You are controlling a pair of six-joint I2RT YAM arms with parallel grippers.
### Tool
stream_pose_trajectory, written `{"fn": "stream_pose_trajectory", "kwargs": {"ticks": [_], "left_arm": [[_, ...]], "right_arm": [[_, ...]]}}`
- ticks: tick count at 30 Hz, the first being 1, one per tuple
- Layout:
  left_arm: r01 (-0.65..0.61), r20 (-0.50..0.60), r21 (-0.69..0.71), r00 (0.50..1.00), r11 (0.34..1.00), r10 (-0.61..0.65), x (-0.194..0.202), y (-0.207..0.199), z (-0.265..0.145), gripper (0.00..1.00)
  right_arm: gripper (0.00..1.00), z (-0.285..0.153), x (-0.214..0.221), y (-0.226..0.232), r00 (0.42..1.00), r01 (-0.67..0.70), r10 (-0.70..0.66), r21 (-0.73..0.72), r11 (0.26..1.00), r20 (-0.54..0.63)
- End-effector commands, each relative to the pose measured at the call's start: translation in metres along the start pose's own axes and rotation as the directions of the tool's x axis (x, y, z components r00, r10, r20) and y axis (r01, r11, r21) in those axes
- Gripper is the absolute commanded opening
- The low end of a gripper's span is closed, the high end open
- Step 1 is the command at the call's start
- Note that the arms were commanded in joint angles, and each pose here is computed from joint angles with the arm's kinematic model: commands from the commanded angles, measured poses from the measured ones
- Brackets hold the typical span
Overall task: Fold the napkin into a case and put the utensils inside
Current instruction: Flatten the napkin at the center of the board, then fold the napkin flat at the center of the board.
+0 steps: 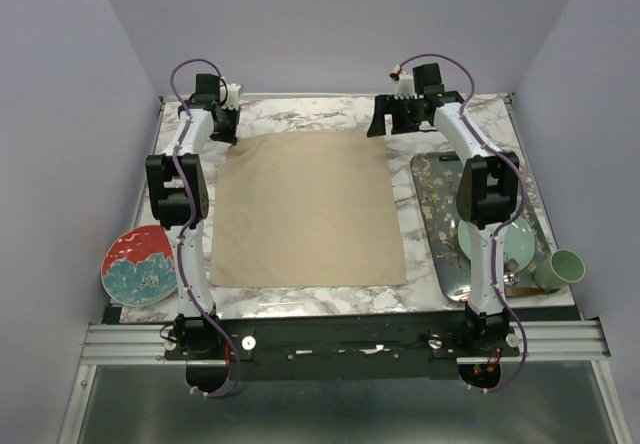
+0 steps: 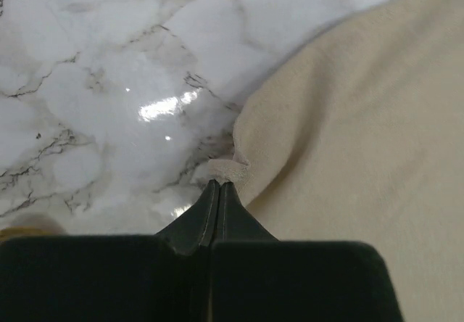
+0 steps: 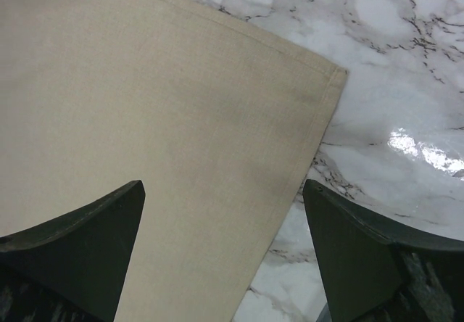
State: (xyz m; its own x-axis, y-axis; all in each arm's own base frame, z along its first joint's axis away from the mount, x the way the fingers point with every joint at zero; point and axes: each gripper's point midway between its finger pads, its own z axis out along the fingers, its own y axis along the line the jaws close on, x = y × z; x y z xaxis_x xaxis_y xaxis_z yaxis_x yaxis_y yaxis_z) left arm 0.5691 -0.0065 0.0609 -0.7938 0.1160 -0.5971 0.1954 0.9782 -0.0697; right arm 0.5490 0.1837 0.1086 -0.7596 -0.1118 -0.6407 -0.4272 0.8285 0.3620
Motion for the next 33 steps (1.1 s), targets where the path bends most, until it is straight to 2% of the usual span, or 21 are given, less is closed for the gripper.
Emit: {"fn": "stream_pose_trajectory", "kwargs": {"ticks": [1,2,3,5,6,7,10,11,12,14,15,17,18,20,24,28,33], "left_arm": [[-0.350,0.217,0.108,0.922,0.930,0.322,-0.038,-0.079,-0.088,0.00],[-0.386,0.214,0.118,0.910,0.915,0.357,-0.031,-0.087,-0.094,0.00],[-0.413,0.166,0.151,0.906,0.898,0.388,-0.004,-0.096,-0.090,0.00],[-0.513,0.165,0.181,0.857,0.839,0.489,0.014,-0.116,-0.110,0.00],[-0.524,0.122,0.218,0.852,0.823,0.510,0.041,-0.119,-0.107,0.00],[-0.563,0.130,0.230,0.826,0.794,0.548,0.049,-0.123,-0.121,0.00],[-0.581,0.077,0.344,0.800,0.738,0.595,0.101,-0.133,-0.142,0.00],[-0.612,0.080,0.361,0.772,0.704,0.631,0.112,-0.132,-0.147,0.00],[-0.594,0.058,0.405,0.775,0.695,0.629,0.136,-0.131,-0.149,0.00],[-0.639,0.082,0.435,0.730,0.635,0.678,0.156,-0.129,-0.170,0.00],[-0.629,0.063,0.454,0.729,0.631,0.682,0.178,-0.120,-0.173,0.00],[-0.672,0.103,0.420,0.703,0.610,0.704,0.186,-0.114,-0.191,0.00],[-0.696,0.104,0.428,0.672,0.577,0.733,0.203,-0.109,-0.192,0.00],[-0.734,0.116,0.392,0.638,0.555,0.762,0.210,-0.103,-0.201,0.00],[-0.699,0.076,0.405,0.668,0.589,0.740,0.228,-0.094,-0.199,0.00],[-0.639,0.031,0.429,0.717,0.639,0.697,0.233,-0.091,-0.188,0.00],[-0.615,-0.006,0.437,0.728,0.656,0.686,0.243,-0.087,-0.183,0.00]], "right_arm": [[0.98,-0.042,-0.005,0.028,0.999,0.053,-0.053,-0.080,0.995,0.009],[0.98,-0.046,-0.003,0.028,0.998,0.056,-0.056,-0.081,0.995,0.005],[0.98,-0.053,-0.004,0.032,0.998,0.069,-0.068,-0.087,0.994,0.010],[0.97,-0.059,0.005,0.034,0.998,0.067,-0.068,-0.087,0.994,-0.012],[0.97,-0.061,0.008,0.034,0.997,0.075,-0.077,-0.085,0.994,-0.019],[0.97,-0.070,0.009,0.037,0.997,0.079,-0.081,-0.086,0.993,-0.020],[0.95,-0.079,0.027,0.037,0.994,0.082,-0.088,-0.090,0.993,-0.060],[0.95,-0.087,0.034,0.040,0.994,0.083,-0.089,-0.090,0.993,-0.069],[0.95,-0.091,0.041,0.039,0.992,0.089,-0.097,-0.092,0.992,-0.080],[0.94,-0.105,0.046,0.048,0.990,0.110,-0.118,-0.095,0.989,-0.075],[0.94,-0.105,0.062,0.044,0.988,0.103,-0.113,-0.093,0.990,-0.107],[0.93,-0.111,0.074,0.047,0.985,0.104,-0.115,-0.096,0.990,-0.125],[0.93,-0.118,0.075,0.051,0.985,0.111,-0.122,-0.098,0.989,-0.120],[0.90,-0.120,0.097,0.053,0.981,0.088,-0.105,-0.109,0.990,-0.165],[0.82,-0.122,0.126,0.055,0.973,0.037,-0.061,-0.112,0.993,-0.223],[0.66,-0.120,0.153,0.054,0.959,-0.026,-0.005,-0.106,0.994,-0.284],[0.61,-0.117,0.195,0.053,0.930,-0.095,0.058,-0.085,0.992,-0.362]]}}
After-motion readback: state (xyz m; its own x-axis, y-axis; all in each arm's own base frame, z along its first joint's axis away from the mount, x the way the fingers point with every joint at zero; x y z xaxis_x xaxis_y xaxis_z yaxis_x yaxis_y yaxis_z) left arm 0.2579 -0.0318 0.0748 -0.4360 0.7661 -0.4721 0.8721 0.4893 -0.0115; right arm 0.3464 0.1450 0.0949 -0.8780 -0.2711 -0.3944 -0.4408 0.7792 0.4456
